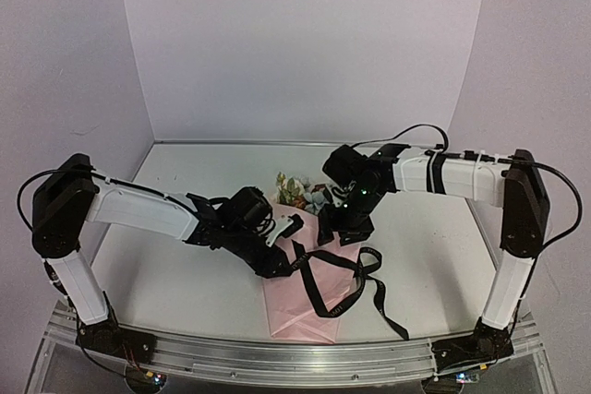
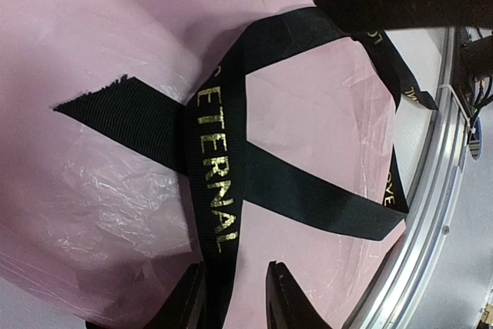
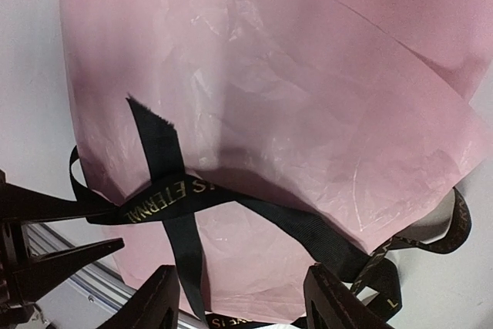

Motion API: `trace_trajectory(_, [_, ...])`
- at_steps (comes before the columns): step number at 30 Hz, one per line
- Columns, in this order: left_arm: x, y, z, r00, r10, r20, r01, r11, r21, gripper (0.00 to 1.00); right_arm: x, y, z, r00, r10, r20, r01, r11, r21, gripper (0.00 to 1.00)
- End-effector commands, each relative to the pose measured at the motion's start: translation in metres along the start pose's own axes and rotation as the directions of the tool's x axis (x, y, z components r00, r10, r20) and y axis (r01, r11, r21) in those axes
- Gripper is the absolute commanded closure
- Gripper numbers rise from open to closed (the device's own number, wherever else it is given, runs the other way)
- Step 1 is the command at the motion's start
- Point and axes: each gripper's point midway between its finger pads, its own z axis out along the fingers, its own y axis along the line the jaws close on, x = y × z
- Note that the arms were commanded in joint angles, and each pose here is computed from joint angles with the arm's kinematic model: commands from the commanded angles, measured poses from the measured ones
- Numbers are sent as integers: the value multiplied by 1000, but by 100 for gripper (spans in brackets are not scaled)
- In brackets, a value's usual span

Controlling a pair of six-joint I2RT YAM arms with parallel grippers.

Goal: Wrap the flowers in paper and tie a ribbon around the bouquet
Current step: Cross the ribbon over the folded bouquet.

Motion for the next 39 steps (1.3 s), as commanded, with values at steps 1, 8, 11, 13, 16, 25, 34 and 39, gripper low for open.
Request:
trace_trajectory(1, [-47, -7, -27, 989, -34, 143, 40, 998, -42, 67, -9, -9, -9, 998, -20, 55, 18, 999, 43, 44])
trace_trajectory(8, [-77, 6, -42, 942, -188, 278, 253, 942, -220, 42, -2, -42, -29, 992, 10, 127, -25, 993, 115, 43])
trace_trajectory(11, [-81, 23, -39, 909, -273, 314, 377, 860, -343, 36, 3, -61, -38, 985, 27, 169, -54, 986, 156, 40])
trace_trajectory(13, [-81, 33, -37, 883, -330, 334, 450, 795, -406, 34, 9, -78, -42, 980, 49, 192, -87, 978, 190, 38])
trace_trajectory(16, [-82, 42, -31, 858, -375, 350, 506, 729, -460, 32, 15, -94, -50, 972, 77, 224, -124, 971, 203, 35])
trace_trajectory(25, [-73, 42, 7, 846, -444, 296, 531, 649, -544, 38, 35, -123, -68, 954, 92, 287, -156, 966, 208, 31])
trace_trajectory(34, [-66, 41, 21, 844, -462, 272, 528, 627, -573, 53, 47, -136, -71, 948, 111, 299, -176, 964, 201, 29])
trace_trajectory(39, [-65, 42, 24, 846, -460, 269, 523, 621, -584, 68, 49, -138, -70, 948, 126, 291, -187, 964, 190, 28])
